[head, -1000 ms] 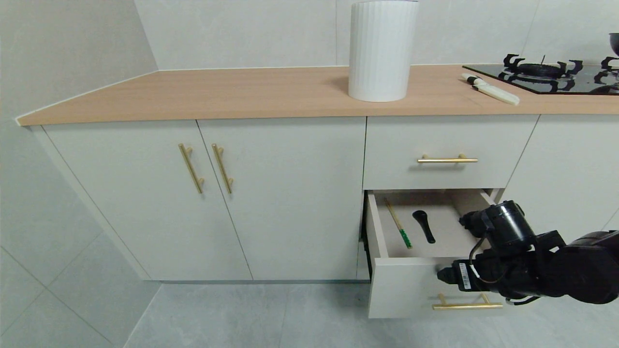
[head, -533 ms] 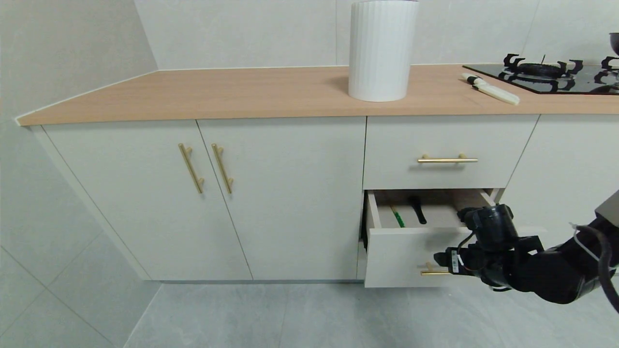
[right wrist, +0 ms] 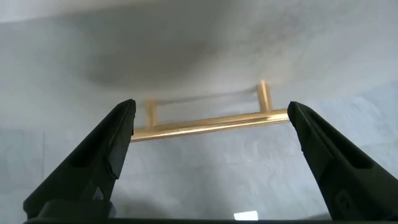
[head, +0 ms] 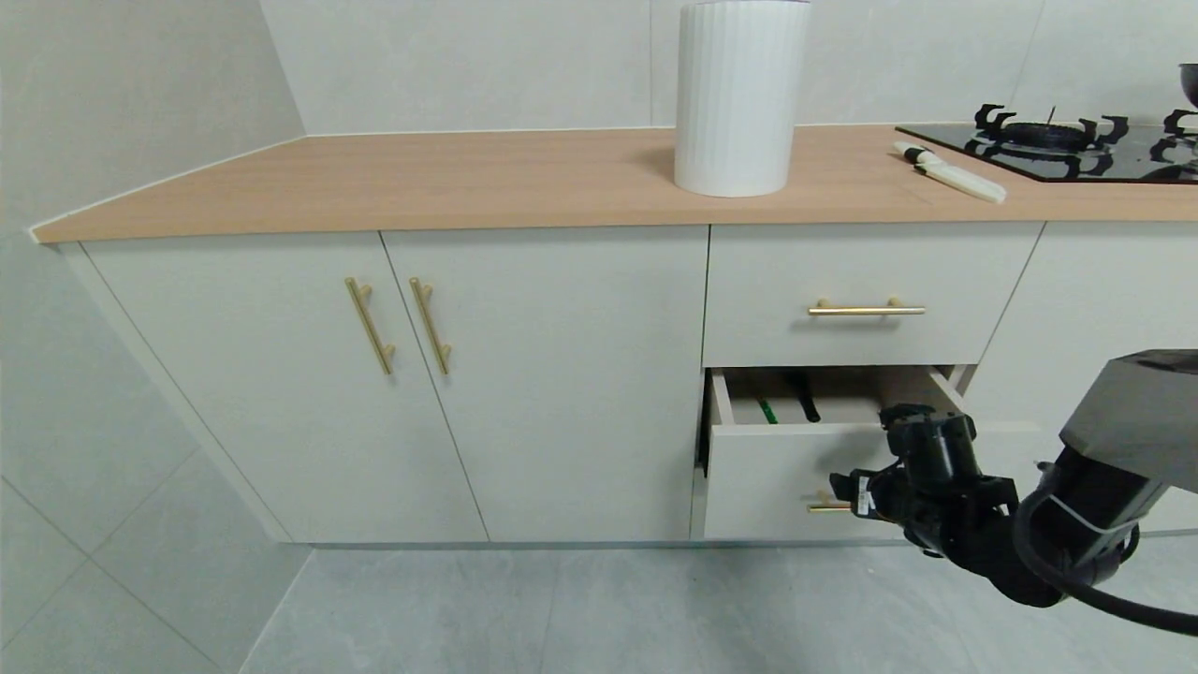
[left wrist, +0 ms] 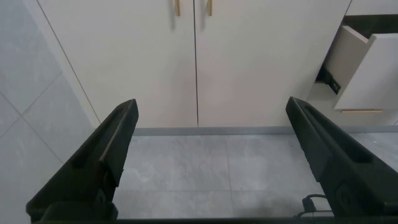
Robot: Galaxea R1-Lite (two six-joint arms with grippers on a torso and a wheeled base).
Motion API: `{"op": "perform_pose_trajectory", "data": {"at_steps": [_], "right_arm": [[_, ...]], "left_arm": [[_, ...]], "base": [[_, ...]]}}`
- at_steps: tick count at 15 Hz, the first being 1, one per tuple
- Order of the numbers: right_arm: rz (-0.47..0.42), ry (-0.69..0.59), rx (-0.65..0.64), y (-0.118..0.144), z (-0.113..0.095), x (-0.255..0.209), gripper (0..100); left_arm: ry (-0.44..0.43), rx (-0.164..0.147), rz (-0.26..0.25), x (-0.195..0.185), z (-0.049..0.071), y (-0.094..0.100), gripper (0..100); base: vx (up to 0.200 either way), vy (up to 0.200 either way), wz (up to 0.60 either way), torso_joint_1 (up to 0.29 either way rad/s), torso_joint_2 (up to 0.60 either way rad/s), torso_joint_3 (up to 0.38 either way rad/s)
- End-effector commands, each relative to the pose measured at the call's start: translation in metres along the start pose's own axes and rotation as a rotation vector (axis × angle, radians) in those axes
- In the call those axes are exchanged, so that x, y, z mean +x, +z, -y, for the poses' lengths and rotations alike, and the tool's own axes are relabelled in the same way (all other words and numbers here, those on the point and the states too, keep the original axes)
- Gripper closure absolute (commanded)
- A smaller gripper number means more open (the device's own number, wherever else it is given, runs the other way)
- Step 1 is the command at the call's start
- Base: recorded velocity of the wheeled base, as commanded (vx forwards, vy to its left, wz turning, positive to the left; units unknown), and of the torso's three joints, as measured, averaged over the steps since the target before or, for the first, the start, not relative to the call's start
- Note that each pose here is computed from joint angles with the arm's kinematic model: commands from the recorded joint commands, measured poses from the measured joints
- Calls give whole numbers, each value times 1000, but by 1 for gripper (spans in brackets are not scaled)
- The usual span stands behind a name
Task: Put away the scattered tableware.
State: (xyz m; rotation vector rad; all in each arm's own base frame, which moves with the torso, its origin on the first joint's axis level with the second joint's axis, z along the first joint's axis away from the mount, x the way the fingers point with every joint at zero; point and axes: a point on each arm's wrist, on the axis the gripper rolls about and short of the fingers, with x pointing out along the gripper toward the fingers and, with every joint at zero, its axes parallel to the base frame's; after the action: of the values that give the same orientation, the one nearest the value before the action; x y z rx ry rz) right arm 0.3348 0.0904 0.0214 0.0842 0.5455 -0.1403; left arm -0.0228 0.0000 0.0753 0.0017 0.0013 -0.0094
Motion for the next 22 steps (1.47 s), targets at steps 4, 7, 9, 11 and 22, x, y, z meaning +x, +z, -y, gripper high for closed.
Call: {"op": "perform_pose_trajectory", "data": {"at_steps": [4, 7, 9, 11, 22], "right_arm": [[62, 6, 33, -8, 2, 17, 0], [180, 30, 79, -6, 2, 27, 0], [241, 49, 98, -9, 0, 35, 0], [253, 53, 103, -11, -1, 40, 0], [365, -12, 247, 12, 25, 88, 0]], "left_arm": [[0, 0, 0, 0, 0, 0, 0], [0, 0, 0, 0, 0, 0, 0], [0, 0, 0, 0, 0, 0, 0], [0, 0, 0, 0, 0, 0, 0], [0, 0, 0, 0, 0, 0, 0]], "base": [[0, 0, 0, 0, 0, 0], [0, 0, 0, 0, 0, 0], [0, 0, 0, 0, 0, 0], [0, 0, 0, 0, 0, 0], [0, 0, 0, 0, 0, 0]]}}
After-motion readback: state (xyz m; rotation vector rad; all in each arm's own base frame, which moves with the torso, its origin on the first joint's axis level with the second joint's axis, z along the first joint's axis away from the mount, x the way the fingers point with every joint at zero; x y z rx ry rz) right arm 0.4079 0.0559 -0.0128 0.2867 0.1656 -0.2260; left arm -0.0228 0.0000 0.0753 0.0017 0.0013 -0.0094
